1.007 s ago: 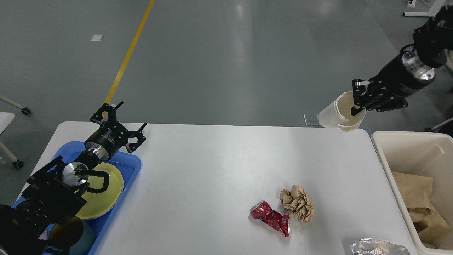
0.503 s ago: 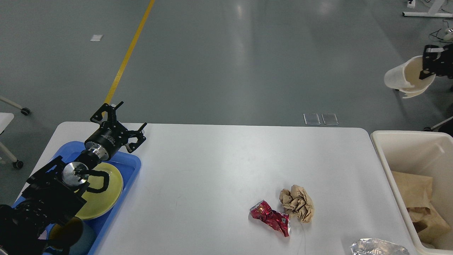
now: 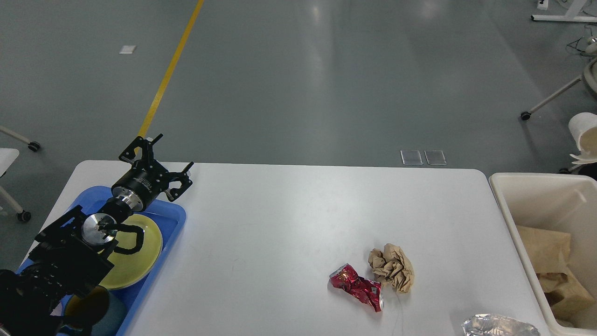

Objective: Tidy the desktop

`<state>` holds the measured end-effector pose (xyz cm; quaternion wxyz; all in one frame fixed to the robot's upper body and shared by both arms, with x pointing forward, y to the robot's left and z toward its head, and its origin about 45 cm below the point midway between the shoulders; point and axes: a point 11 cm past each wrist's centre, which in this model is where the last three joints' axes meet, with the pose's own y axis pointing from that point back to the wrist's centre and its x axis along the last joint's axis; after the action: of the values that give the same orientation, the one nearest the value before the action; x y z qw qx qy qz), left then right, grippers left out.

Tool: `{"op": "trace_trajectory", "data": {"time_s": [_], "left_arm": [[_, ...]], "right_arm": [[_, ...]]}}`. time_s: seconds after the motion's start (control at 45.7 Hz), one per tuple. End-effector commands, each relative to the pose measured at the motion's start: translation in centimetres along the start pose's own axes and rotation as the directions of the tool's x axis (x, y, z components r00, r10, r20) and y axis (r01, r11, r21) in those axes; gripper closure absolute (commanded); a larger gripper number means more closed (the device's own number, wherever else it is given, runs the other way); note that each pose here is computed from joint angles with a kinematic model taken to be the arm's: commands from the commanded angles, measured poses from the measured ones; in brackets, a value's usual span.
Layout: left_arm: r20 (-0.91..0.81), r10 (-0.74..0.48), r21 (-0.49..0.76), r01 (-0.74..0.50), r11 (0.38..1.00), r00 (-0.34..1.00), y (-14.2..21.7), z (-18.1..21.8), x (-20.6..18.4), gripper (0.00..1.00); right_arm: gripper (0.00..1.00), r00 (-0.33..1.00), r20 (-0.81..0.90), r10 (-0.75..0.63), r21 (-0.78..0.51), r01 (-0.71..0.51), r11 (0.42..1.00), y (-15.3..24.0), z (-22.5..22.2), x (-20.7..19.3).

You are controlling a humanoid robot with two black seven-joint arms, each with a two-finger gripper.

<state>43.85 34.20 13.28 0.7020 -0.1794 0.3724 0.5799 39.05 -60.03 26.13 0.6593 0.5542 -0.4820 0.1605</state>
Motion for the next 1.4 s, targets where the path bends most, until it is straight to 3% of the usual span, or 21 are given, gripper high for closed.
{"op": "trace_trajectory", "data": {"time_s": [0.0, 0.241, 0.263, 0.328, 0.35, 0.372, 0.525, 0.7, 0.81, 0.963, 1.379], "left_arm": [[0.0, 0.0, 0.0, 0.0, 1.0, 1.0, 0.0, 0.0, 0.0, 0.04], [0.0, 0.0, 0.0, 0.0, 1.0, 1.0, 0.0, 0.0, 0.0, 0.04], [0.0, 0.0, 0.0, 0.0, 1.0, 1.0, 0.0, 0.0, 0.0, 0.04], [0.0, 0.0, 0.0, 0.0, 1.0, 1.0, 0.0, 0.0, 0.0, 0.04], [0.0, 0.0, 0.0, 0.0, 1.0, 1.0, 0.0, 0.0, 0.0, 0.04], [-0.001, 0.0, -0.001, 0.0, 1.0, 1.0, 0.0, 0.0, 0.0, 0.04], [0.0, 0.0, 0.0, 0.0, 1.0, 1.0, 0.0, 0.0, 0.0, 0.04], [0.0, 0.0, 0.0, 0.0, 1.0, 1.0, 0.0, 0.0, 0.0, 0.04], [0.0, 0.0, 0.0, 0.0, 1.0, 1.0, 0.0, 0.0, 0.0, 0.04], [0.0, 0.0, 0.0, 0.0, 1.0, 1.0, 0.0, 0.0, 0.0, 0.04], [0.0, 0.001, -0.002, -0.001, 1.0, 1.0, 0.0, 0.1, 0.0, 0.04]], "right_arm": [[1.0, 0.999, 0.026, 0.028, -0.016, -0.027, 1.0, -0.6, 1.3, -1.9], [1.0, 0.998, 0.063, -0.02, -0.027, 0.022, 0.999, -1.3, 2.3, -6.0], [0.97, 0.998, 0.061, -0.023, -0.029, 0.025, 0.999, -1.3, 2.4, -6.2], [0.46, 0.998, 0.058, -0.026, -0.035, 0.028, 0.999, -1.3, 2.6, -6.3], [0.33, 0.998, 0.058, -0.025, -0.037, 0.027, 0.999, -1.2, 2.7, -6.3], [0.27, 0.998, 0.058, -0.025, -0.037, 0.027, 0.999, -1.2, 2.7, -6.3], [0.13, 0.997, 0.063, -0.042, -0.036, 0.044, 0.998, -1.2, 2.7, -6.7], [0.12, 0.997, 0.053, -0.054, -0.032, 0.055, 0.998, -1.3, 2.4, -6.7], [0.03, 0.996, 0.055, -0.065, -0.032, 0.067, 0.997, -1.2, 2.5, -6.8], [0.01, 0.993, 0.066, -0.098, -0.016, 0.1, 0.995, -0.9, 1.9, -6.7], [0.01, 0.914, 0.077, -0.398, 0.067, 0.394, 0.917, 2.9, -3.1, -1.8]]}}
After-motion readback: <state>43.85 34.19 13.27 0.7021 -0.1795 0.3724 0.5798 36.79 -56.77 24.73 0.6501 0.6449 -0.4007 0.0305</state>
